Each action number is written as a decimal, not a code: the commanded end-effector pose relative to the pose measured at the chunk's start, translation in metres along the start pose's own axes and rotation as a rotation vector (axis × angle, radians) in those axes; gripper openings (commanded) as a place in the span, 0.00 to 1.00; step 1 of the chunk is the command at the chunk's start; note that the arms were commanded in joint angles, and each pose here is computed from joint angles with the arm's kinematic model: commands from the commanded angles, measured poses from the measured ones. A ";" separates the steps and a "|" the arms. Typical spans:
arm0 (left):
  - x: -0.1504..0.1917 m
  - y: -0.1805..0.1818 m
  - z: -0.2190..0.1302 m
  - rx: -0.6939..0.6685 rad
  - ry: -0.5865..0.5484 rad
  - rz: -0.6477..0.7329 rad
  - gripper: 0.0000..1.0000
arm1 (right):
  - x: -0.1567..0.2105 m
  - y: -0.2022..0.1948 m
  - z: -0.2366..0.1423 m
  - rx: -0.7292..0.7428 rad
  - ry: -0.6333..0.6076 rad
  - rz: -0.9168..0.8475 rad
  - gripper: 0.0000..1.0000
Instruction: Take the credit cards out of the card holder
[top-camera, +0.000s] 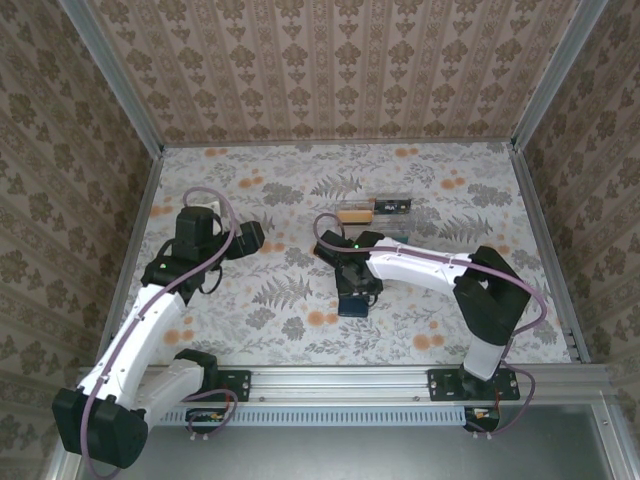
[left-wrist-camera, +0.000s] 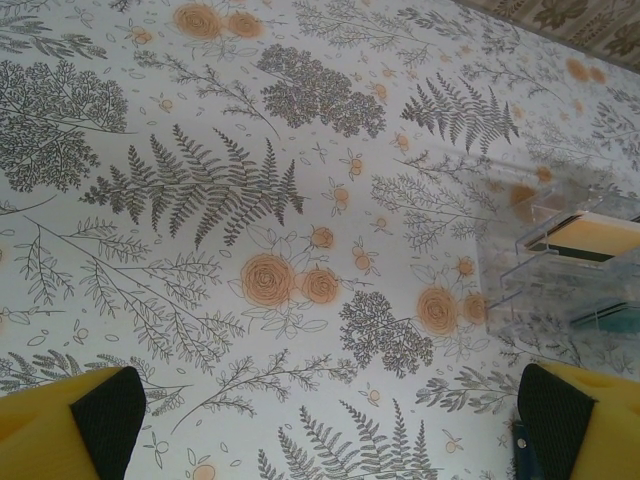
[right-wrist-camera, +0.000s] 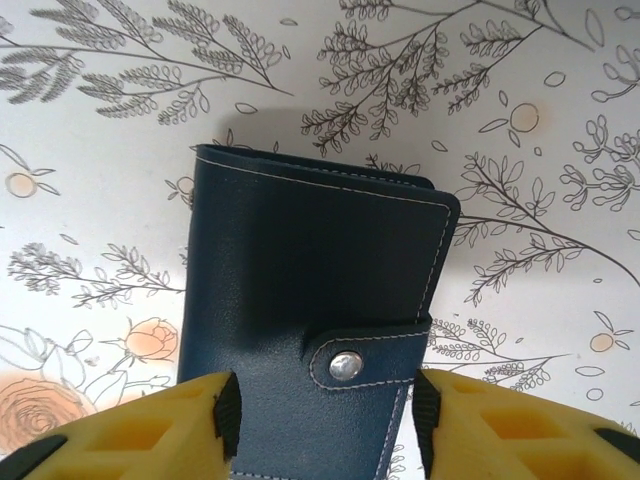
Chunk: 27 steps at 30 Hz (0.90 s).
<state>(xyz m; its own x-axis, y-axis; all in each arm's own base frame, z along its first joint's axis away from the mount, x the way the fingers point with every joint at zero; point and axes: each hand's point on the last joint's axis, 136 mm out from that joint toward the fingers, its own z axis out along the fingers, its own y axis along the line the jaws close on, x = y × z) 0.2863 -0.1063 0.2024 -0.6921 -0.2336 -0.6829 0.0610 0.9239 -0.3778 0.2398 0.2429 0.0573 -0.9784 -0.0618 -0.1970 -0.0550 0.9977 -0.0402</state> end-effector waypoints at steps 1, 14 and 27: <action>0.004 -0.004 -0.002 0.018 0.002 -0.005 1.00 | 0.006 0.000 0.007 0.026 0.031 -0.026 0.50; 0.004 -0.006 -0.005 0.023 0.003 -0.008 1.00 | 0.016 -0.006 0.025 0.047 0.055 -0.035 0.35; 0.022 -0.031 -0.003 0.124 0.078 -0.065 0.91 | 0.008 -0.008 0.002 -0.002 -0.014 -0.037 0.00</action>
<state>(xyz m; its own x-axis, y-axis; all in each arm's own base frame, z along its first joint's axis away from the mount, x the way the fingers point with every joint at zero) 0.2765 -0.1264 0.2039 -0.7169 -0.2417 -0.6539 0.0947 0.8955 -0.4348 0.2343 0.2361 0.0444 -0.9790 -0.0869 -0.1845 -0.0774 0.9953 -0.0577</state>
